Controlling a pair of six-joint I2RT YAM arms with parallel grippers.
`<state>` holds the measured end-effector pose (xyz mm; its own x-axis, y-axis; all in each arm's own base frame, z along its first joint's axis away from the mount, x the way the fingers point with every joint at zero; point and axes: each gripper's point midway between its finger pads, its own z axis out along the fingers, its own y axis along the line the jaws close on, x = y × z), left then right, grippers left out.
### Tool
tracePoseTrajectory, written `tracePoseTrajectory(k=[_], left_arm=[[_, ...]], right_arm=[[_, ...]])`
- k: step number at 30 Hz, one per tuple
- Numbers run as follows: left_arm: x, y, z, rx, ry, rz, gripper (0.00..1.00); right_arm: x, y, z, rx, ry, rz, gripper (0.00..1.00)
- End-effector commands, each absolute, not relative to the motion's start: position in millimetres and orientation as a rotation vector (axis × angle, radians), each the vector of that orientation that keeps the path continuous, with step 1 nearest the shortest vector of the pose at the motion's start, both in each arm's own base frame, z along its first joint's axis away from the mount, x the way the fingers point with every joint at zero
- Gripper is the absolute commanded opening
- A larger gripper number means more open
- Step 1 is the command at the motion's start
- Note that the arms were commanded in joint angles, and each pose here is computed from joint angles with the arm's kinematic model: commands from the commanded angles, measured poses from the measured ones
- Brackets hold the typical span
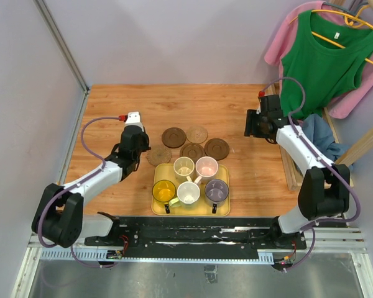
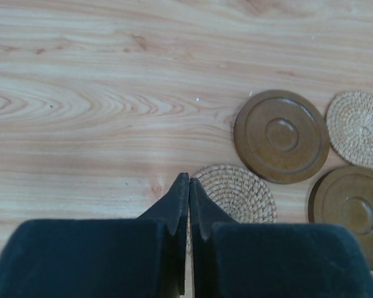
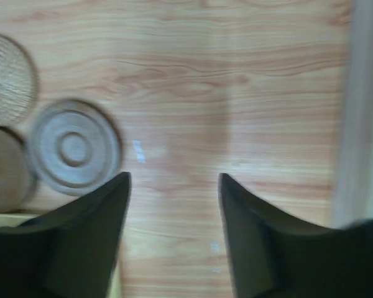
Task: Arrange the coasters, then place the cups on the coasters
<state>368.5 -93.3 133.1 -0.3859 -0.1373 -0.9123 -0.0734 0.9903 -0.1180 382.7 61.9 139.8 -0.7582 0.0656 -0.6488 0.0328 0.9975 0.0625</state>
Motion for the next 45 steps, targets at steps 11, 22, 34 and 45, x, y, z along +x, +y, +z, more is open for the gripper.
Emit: tracePoseTrajectory(k=[11, 22, 34, 45], left_arm=[[362.0, -135.8, 83.3, -0.03, 2.112, -0.211, 0.01], [361.6, -153.4, 46.0, -0.036, 2.221, -0.268, 0.0], [376.7, -148.5, 5.6, -0.122, 2.312, -0.164, 0.01], [395.2, -103.2, -4.2, -0.33, 2.337, -0.074, 0.01]], right_arm=[[369.8, 174.1, 78.7, -0.126, 2.551, 0.499, 0.01], [374.9, 210.7, 48.7, -0.206, 2.624, 0.514, 0.01], [385.4, 203.5, 20.4, -0.209, 2.69, 0.422, 0.01], [396.7, 137.7, 12.8, 0.024, 2.749, 0.224, 0.01]])
